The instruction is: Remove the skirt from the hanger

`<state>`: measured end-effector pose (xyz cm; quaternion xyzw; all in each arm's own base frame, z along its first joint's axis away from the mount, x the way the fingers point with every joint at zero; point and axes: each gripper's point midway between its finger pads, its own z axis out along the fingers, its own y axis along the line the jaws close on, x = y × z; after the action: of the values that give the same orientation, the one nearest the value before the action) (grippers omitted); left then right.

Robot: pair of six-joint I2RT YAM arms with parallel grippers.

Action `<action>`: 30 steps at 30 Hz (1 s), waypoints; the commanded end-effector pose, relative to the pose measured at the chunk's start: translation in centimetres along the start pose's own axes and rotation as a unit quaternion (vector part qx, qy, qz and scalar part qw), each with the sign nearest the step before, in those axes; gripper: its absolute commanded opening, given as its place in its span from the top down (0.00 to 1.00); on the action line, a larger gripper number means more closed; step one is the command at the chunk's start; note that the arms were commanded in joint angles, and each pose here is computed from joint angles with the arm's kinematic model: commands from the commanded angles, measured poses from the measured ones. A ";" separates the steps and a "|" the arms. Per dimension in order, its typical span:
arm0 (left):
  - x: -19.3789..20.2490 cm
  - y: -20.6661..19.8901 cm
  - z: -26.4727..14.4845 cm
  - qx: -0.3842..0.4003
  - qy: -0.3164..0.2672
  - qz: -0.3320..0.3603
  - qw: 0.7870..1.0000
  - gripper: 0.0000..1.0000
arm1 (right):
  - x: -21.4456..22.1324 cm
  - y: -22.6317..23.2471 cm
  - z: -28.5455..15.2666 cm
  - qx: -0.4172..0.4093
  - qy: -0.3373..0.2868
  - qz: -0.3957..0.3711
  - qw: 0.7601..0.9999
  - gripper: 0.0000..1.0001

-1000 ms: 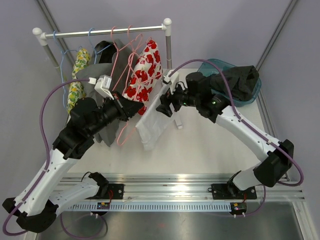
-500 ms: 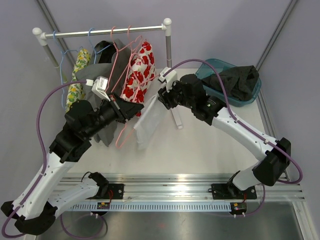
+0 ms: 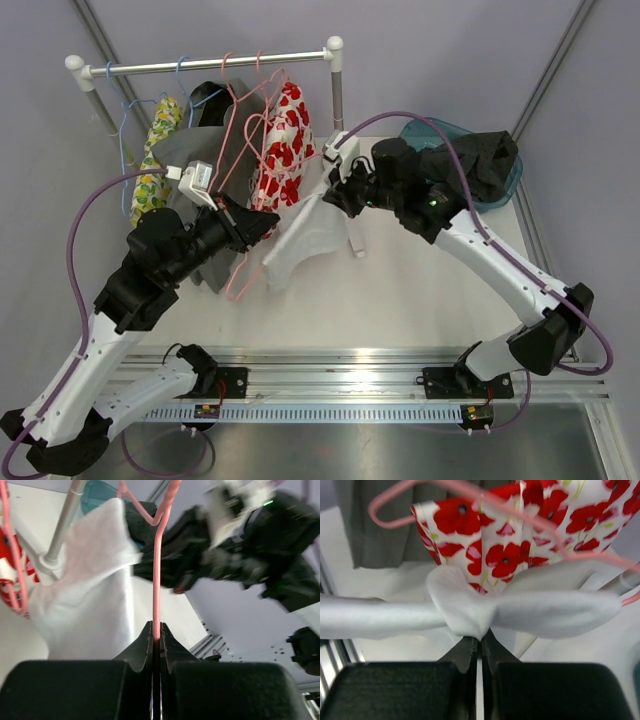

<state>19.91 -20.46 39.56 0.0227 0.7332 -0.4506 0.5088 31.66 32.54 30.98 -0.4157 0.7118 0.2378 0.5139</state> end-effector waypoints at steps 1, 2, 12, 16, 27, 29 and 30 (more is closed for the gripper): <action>0.3 2.6 0.9 -0.046 -0.011 0.039 0.998 1.00 | -8.6 1.3 -8.0 -0.061 -0.100 -0.024 0.993 1.00; 0.9 3.5 1.2 -0.060 -0.001 0.048 0.997 1.00 | -9.1 0.6 -9.1 -0.066 -0.107 -0.022 0.992 1.00; 2.5 7.0 1.7 -0.114 0.011 0.084 0.990 1.00 | -10.0 -2.8 -16.8 -0.050 -0.125 -0.014 0.991 1.00; 2.1 6.4 1.3 -0.099 0.007 0.102 0.990 1.00 | -6.6 -5.7 -17.6 0.007 -0.095 0.003 0.995 1.00; -1.6 3.9 2.7 -0.076 -0.024 0.139 0.987 1.00 | 12.1 -7.1 -13.8 0.050 0.073 0.056 0.994 1.00; -2.7 3.5 3.3 -0.075 -0.040 0.145 0.986 1.00 | 13.7 -6.8 -13.2 0.045 0.081 0.065 0.994 0.99; -3.6 3.2 3.5 -0.076 -0.054 0.152 0.984 1.00 | 14.7 -6.6 -12.9 0.041 0.091 0.071 0.992 0.97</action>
<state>24.31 -19.47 34.37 0.0721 0.7824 -0.3064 0.5373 27.41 14.05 21.25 -0.3481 0.8181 0.2234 0.3994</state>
